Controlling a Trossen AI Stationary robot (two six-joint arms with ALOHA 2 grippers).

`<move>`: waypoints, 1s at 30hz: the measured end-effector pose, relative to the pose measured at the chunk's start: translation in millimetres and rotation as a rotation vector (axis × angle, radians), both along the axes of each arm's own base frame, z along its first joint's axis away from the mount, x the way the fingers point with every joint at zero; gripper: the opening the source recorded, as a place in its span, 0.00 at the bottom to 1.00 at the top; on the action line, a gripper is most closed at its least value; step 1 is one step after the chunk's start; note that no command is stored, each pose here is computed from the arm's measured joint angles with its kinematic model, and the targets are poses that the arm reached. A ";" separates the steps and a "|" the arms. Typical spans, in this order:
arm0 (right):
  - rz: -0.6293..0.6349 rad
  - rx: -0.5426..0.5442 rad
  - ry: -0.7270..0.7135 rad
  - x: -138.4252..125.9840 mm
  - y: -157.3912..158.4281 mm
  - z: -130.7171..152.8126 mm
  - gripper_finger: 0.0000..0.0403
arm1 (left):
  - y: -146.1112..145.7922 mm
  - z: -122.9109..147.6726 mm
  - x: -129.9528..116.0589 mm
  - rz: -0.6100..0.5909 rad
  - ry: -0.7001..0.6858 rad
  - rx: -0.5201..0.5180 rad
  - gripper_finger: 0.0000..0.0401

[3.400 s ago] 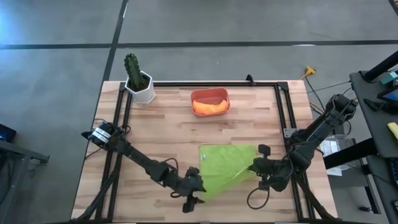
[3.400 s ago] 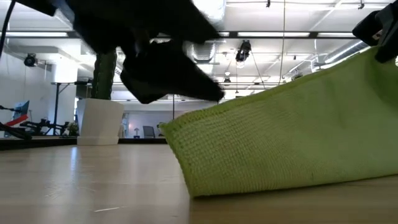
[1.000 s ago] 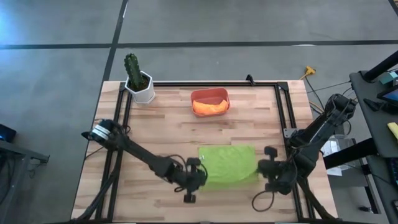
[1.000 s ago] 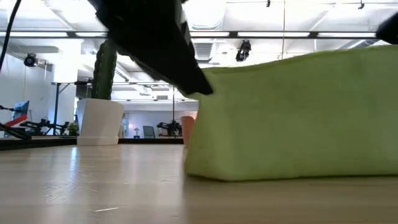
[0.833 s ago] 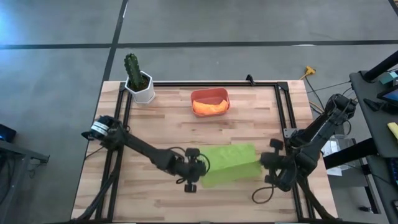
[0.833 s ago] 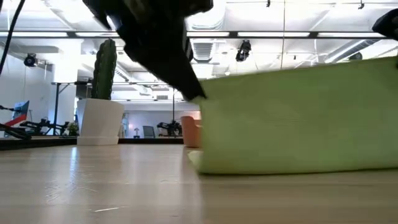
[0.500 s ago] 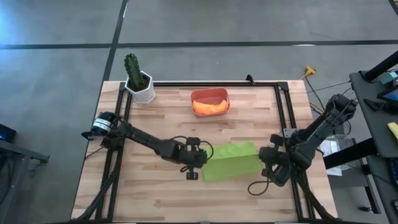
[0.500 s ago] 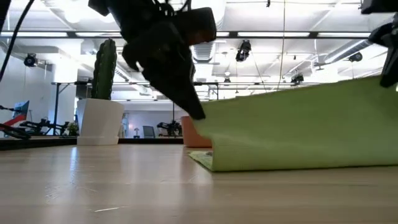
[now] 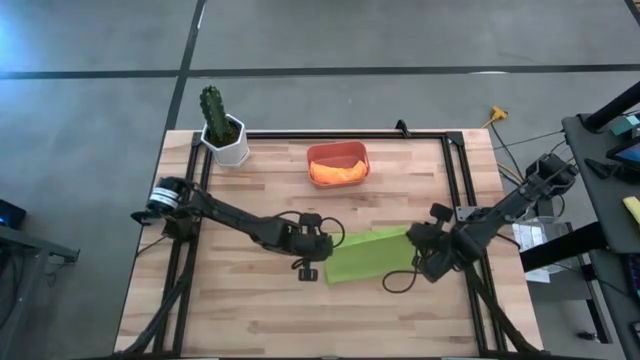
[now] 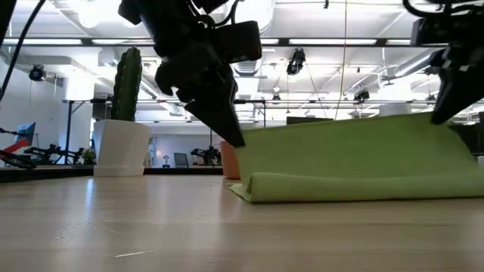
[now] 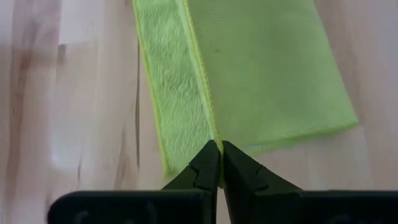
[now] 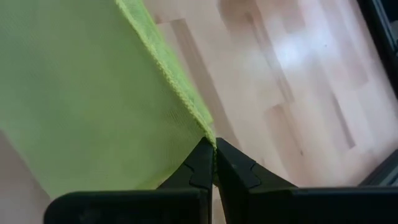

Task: Roll microfiber towels into tight, uniform cylinder then place into a basket
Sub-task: Fold the green microfiber cloth

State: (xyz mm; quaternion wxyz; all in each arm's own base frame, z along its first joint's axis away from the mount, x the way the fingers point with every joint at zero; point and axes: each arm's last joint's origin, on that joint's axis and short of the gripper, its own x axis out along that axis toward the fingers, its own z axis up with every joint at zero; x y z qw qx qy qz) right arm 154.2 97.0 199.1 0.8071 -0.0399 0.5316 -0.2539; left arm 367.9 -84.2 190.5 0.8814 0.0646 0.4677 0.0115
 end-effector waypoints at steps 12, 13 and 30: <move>-0.018 -0.022 0.031 7.6 -16.2 -9.0 0.02 | 4.5 8.1 -3.4 0.002 0.029 -0.046 0.00; -0.016 -0.020 0.031 8.0 -17.3 -11.1 0.02 | 4.6 7.8 -3.6 0.002 0.030 -0.047 0.00; -0.025 -0.048 0.087 1.7 -33.0 -37.0 0.02 | 16.6 -0.9 -6.7 0.054 0.051 -0.009 0.00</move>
